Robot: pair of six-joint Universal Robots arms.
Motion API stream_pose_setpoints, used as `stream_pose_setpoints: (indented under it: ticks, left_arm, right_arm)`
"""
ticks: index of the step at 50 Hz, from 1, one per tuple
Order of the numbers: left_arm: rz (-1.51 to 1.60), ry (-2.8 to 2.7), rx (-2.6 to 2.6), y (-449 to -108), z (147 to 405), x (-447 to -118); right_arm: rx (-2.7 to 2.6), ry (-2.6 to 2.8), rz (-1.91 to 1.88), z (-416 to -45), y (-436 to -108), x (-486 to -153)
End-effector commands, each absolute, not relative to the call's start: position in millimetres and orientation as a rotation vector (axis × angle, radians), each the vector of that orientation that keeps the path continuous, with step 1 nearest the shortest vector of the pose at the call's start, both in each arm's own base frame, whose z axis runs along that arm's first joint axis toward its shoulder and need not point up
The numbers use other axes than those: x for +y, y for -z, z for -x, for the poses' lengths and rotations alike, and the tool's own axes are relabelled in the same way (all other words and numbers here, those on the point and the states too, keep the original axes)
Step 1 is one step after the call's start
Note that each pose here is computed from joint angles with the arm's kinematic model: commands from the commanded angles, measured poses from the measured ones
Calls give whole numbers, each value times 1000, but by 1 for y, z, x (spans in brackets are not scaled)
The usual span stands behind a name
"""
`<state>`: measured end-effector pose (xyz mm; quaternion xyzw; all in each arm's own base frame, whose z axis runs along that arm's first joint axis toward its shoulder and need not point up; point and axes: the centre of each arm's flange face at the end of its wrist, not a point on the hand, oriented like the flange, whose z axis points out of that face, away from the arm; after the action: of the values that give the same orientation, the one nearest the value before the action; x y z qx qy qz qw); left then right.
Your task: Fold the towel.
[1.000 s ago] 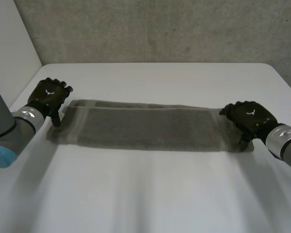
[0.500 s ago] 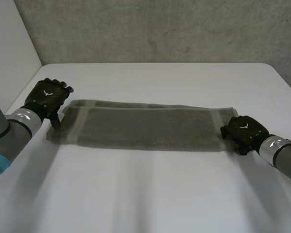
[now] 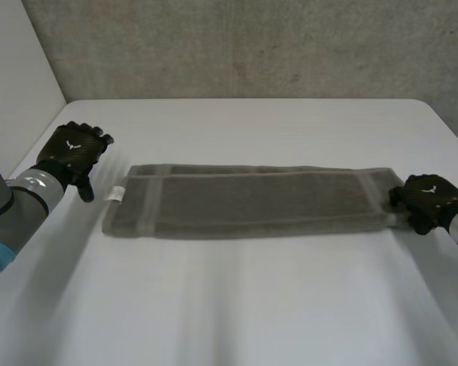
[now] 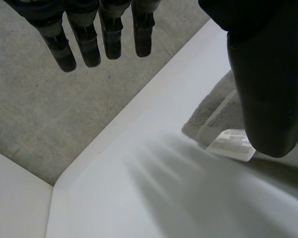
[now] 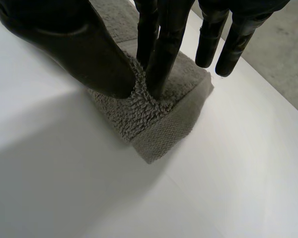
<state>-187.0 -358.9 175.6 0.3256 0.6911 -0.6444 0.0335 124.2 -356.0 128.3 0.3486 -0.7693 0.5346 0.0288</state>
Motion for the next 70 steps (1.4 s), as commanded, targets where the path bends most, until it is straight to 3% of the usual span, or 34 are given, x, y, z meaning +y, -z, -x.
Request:
stream_pose_setpoints:
  ticks: [1, 6, 15, 17, 18, 20, 21, 23, 26, 28, 33, 35, 38, 43, 47, 52, 59, 63, 70]
  left_arm:
    - [-1002, 1979, 2130, -175, 187, -358]
    - [-998, 1979, 2128, -176, 186, -359]
    - [-999, 1980, 2129, -176, 187, -358]
    - [-999, 1980, 2129, -176, 187, -358]
    - [-996, 1982, 2126, -177, 187, -359]
    - [-997, 1982, 2125, -177, 187, -358]
    - [-995, 1984, 2125, -177, 187, -358]
    - [-992, 1986, 2128, -177, 187, -358]
    - [-980, 1990, 2139, -178, 186, -358]
    - [-972, 1994, 2143, -178, 186, -358]
    - [-957, 1996, 2153, -178, 185, -359]
    - [-954, 1995, 2156, -178, 184, -359]
    - [-954, 1993, 2158, -178, 184, -358]
    - [-965, 1990, 2167, -176, 187, -355]
    - [-974, 1998, 2161, -178, 189, -353]
    - [-1015, 2044, 2124, -187, 203, -348]
    - [-1080, 2152, 2085, -203, 234, -337]
    - [-1120, 2262, 2104, -213, 263, -324]
    - [-1189, 2356, 2182, -214, 299, -304]
  right_arm:
    - [-2345, -1630, -960, -77, -134, -372]
    - [-2249, -1649, -905, -43, -155, -388]
    - [-2137, -1775, -913, -55, -220, -397]
    - [-2077, -1909, -1020, -107, -245, -389]
    - [-2076, -1910, -1021, -107, -245, -389]
    - [-2029, -2015, -1164, -165, -257, -372]
    - [-2029, -2015, -1165, -165, -257, -372]
    - [-1969, -2105, -1364, -230, -262, -342]
    - [-1945, -2133, -1453, -262, -260, -326]
    - [-1906, -2153, -1627, -320, -246, -289]
    - [-1850, -2182, -1798, -372, -224, -250]
    - [-1821, -2186, -1910, -403, -194, -226]
    - [-1820, -2153, -1993, -420, -168, -209]
    - [-1802, -2064, -2056, -423, -140, -200]
    - [-1752, -2043, -2055, -421, -142, -198]
    - [-1838, -2159, -1877, -393, -194, -207]
    - [-2011, -2292, -1518, -337, -234, -240]
    - [-2161, -2208, -1342, -296, -223, -259]
    - [-2319, -2020, -1263, -260, -189, -268]
